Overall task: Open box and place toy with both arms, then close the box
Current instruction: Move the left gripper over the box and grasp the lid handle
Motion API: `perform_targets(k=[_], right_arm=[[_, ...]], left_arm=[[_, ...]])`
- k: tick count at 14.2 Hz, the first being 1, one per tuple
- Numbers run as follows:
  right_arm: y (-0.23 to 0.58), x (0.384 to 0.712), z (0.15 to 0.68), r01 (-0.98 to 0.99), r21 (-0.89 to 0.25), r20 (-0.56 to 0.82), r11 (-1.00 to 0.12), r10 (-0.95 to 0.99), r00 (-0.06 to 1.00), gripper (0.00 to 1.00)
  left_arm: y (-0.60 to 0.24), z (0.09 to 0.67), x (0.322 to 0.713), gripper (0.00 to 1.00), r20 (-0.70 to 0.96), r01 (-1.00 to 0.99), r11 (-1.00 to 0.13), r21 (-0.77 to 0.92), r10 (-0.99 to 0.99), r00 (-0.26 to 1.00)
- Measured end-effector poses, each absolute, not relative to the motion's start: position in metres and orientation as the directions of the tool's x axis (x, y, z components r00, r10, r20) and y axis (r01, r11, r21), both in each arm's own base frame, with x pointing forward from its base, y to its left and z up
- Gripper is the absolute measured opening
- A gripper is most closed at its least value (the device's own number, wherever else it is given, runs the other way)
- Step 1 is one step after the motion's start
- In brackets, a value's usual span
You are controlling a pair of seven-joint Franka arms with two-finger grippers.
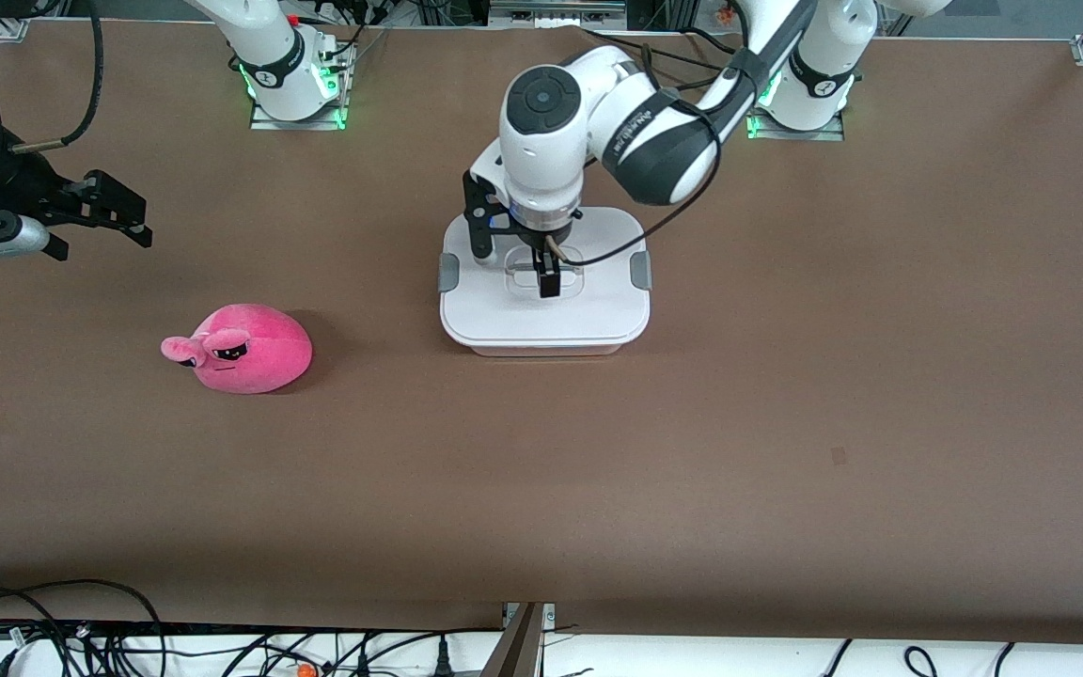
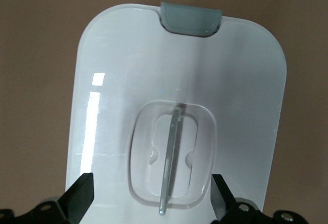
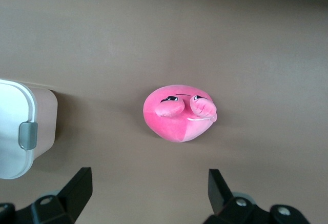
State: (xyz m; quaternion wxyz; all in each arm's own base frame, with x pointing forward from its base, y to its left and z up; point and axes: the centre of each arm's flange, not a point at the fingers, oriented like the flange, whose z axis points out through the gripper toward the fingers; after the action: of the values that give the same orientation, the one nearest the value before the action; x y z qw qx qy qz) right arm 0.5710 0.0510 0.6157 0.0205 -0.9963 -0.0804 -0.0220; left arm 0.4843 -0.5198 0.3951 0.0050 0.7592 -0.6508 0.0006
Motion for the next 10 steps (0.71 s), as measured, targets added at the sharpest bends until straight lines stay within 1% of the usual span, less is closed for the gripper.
perform_targets(k=[4, 10], right_arm=[[0.051, 0.571, 0.616, 0.161, -0.037, 0.047, -0.986, 0.159, 0.986, 1.0], [0.051, 0.571, 0.616, 0.161, -0.037, 0.047, -0.986, 0.159, 0.986, 1.0]], left_arm=[[-0.525, 0.371, 0.479, 1.0, -0.039, -0.993, -0.113, -0.019, -0.993, 0.113], [-0.522, 0.352, 0.473, 1.0, -0.06, -0.994, -0.107, -0.006, -0.992, 0.107]])
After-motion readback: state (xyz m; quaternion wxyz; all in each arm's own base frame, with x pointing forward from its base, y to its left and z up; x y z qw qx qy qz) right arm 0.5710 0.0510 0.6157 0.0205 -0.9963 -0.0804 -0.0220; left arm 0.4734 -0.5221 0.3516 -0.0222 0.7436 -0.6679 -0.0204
